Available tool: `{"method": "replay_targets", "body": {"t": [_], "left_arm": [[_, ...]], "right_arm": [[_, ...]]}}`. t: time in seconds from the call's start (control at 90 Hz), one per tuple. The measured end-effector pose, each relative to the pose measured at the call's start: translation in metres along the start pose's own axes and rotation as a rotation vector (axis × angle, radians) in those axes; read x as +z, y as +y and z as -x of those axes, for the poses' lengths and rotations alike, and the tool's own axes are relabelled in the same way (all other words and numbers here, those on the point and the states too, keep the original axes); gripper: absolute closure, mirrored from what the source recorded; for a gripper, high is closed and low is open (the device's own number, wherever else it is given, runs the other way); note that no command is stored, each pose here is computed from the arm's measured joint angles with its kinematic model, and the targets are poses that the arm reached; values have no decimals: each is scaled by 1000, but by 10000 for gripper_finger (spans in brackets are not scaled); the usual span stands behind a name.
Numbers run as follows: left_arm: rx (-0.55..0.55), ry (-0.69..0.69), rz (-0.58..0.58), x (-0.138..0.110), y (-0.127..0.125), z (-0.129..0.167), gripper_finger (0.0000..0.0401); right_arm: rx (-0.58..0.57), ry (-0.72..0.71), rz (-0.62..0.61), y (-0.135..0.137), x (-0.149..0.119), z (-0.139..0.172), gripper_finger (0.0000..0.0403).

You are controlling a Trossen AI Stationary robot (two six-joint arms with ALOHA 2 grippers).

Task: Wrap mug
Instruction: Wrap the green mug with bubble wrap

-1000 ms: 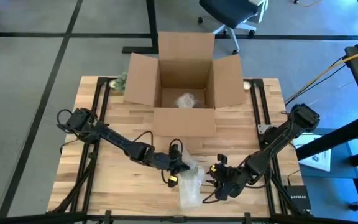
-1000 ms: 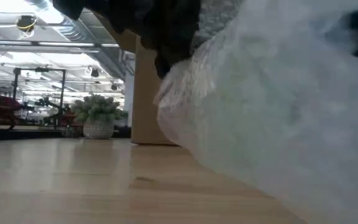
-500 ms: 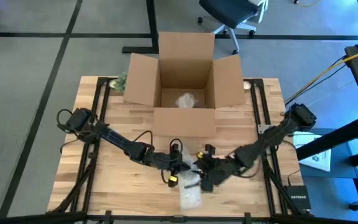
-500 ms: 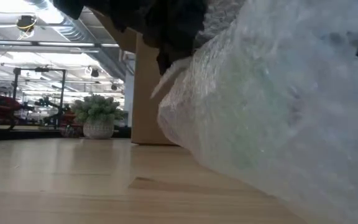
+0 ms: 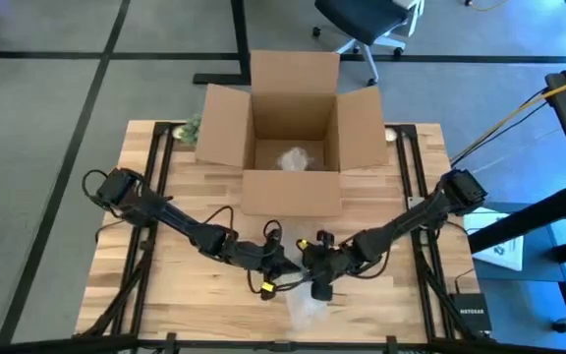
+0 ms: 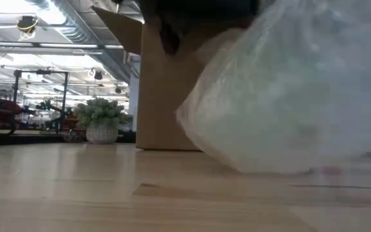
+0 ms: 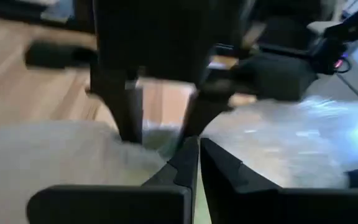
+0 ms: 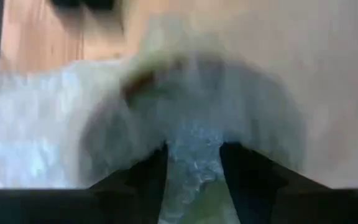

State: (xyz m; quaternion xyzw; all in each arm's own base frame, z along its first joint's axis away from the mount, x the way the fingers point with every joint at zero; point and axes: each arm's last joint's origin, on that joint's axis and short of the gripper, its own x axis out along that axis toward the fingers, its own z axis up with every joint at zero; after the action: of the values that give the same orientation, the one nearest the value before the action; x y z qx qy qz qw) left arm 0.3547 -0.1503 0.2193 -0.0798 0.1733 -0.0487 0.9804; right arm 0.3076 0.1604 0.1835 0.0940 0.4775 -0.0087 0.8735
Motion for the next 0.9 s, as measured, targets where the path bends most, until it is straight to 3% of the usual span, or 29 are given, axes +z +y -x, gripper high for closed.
{"method": "replay_targets", "body": {"t": [0.122,0.256,0.4,0.511,0.711,0.9], "left_arm": [[-1,20,-13,11,-3,18,401],[57,132,-16,11,-6,39,401],[199,320,-23,-12,-5,52,401],[306,376,-9,-39,0,53,401],[352,223,27,-66,9,33,401],[241,1,47,-61,13,4,401]], "right_arm": [[9,3,0,0,0,0,265],[10,1,-1,0,0,0,265],[11,-2,1,1,1,0,265],[10,-5,20,1,1,0,265],[10,-7,23,1,1,0,265],[11,-8,23,1,1,0,265]]}}
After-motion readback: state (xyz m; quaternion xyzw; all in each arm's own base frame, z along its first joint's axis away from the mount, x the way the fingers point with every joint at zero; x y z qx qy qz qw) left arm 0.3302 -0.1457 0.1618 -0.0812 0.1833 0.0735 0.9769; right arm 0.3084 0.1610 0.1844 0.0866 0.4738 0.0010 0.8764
